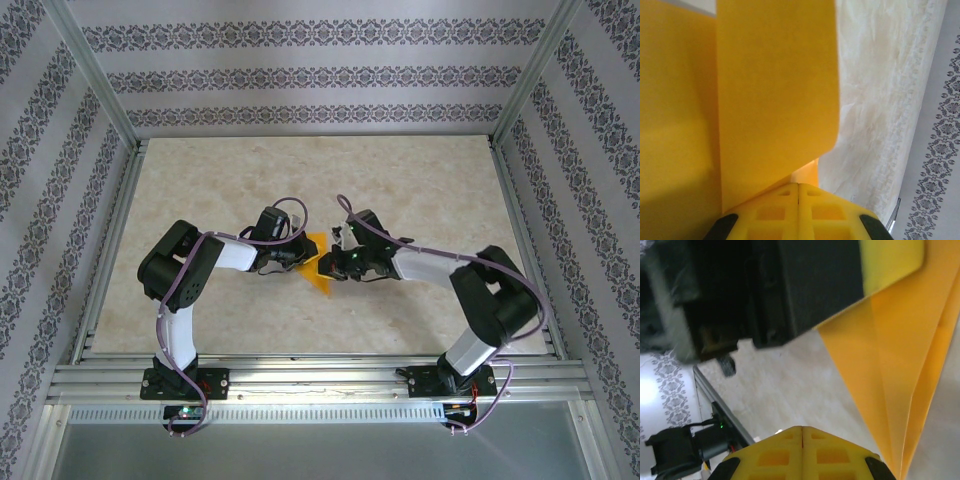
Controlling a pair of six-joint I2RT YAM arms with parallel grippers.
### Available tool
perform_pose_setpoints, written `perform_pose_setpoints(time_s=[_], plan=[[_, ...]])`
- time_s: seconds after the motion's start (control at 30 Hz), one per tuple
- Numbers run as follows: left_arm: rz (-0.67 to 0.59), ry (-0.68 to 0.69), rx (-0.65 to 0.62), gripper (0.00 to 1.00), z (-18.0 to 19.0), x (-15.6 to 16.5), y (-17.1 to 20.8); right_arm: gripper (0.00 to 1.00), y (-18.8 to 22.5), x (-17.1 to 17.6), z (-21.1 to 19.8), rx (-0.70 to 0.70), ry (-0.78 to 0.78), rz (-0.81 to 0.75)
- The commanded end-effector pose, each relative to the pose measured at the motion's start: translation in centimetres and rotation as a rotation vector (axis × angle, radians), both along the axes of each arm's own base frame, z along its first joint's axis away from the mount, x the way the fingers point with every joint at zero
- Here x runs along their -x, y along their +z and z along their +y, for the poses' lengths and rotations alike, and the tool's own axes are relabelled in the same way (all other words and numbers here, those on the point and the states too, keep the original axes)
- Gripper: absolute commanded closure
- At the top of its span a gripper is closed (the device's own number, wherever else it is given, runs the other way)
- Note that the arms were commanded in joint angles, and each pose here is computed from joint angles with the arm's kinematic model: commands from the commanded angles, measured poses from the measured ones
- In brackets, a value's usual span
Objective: Fold a paper plane with a square sheet of paper (pick it up from the middle)
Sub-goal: Fourth fold the wing at the center of the table.
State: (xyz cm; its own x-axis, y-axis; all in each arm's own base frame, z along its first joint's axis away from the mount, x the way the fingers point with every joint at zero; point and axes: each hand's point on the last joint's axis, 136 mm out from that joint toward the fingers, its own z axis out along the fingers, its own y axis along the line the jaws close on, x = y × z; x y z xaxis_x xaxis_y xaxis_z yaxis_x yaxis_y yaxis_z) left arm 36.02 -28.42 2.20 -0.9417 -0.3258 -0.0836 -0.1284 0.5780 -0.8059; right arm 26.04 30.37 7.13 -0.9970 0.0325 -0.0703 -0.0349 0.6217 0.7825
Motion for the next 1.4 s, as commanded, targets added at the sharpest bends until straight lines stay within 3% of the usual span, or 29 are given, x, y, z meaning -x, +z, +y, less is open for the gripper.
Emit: perform_pose_setpoints(time_s=[0.0,0.37,0.6,0.8,0.9,1.1,1.37], plan=[[0.064,0.051,-0.084,1.00,1.8,0.8,-3.0,1.00,-1.9,-0.7,-0.2,0.062,-0.011,0.039],[0.064,0.049,-0.080,1.00,1.8,0.8,-2.8,1.00,-4.2,-1.5,-0.1,0.102,-0.022,0.077],[0.056,0.045,-0.081,1.00,1.7,0.7,-2.4,1.00,-7.5,0.2,-2.2,0.209,-0.017,0.131],[0.014,0.042,-0.059,1.00,1.5,0.3,-0.7,1.00,-8.8,1.6,-3.7,0.212,0.002,0.171],[-0.023,0.042,-0.034,0.94,1.3,0.1,1.0,1.00,-8.3,2.1,-3.7,0.179,0.061,0.157],[-0.058,0.012,-0.007,0.93,0.7,1.5,3.1,1.00,-8.2,2.6,-4.7,0.161,0.142,0.165],[-0.039,-0.092,-0.046,0.96,-1.8,4.1,2.0,1.00,-7.9,2.2,-5.1,0.155,0.160,0.163]])
